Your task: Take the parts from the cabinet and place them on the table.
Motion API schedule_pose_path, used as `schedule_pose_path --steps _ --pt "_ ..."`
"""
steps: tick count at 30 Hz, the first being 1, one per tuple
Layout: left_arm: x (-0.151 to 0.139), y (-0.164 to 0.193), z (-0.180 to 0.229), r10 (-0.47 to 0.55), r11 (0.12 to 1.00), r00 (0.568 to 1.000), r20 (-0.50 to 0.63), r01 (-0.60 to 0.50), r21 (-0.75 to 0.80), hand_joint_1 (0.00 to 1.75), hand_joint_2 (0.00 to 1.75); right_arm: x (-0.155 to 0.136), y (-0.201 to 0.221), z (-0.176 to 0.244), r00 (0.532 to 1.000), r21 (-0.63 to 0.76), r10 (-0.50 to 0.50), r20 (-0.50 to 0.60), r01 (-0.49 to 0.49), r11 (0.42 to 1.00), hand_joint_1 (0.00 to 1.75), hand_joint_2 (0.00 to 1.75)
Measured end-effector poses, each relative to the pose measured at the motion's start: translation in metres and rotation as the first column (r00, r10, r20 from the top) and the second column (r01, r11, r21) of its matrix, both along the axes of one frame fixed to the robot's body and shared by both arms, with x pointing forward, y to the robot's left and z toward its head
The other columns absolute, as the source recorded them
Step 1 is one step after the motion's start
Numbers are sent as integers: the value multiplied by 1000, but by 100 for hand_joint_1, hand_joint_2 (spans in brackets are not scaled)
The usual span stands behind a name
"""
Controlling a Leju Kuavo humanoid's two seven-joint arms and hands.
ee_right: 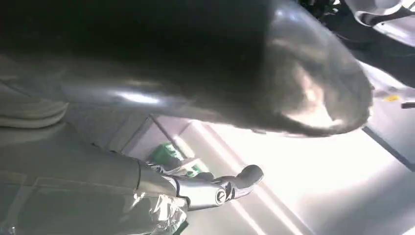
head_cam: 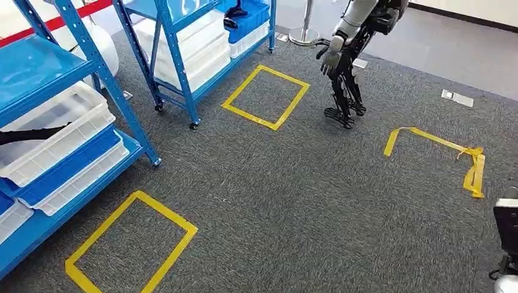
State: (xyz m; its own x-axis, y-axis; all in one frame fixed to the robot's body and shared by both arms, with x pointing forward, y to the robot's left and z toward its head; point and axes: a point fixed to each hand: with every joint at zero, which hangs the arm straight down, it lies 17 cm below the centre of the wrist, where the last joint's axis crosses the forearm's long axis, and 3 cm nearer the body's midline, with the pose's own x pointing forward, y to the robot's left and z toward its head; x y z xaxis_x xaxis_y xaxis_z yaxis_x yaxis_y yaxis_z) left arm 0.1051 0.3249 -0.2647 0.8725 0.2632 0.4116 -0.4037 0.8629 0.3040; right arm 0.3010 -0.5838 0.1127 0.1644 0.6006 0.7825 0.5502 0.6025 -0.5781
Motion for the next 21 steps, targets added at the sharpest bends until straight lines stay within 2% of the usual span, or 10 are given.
schedule_pose_path --steps 21 --pt "5 -3 1 -9 1000 1000 12 9 0 0 0 2 15 -7 999 -36 7 -49 -8 999 0 0"
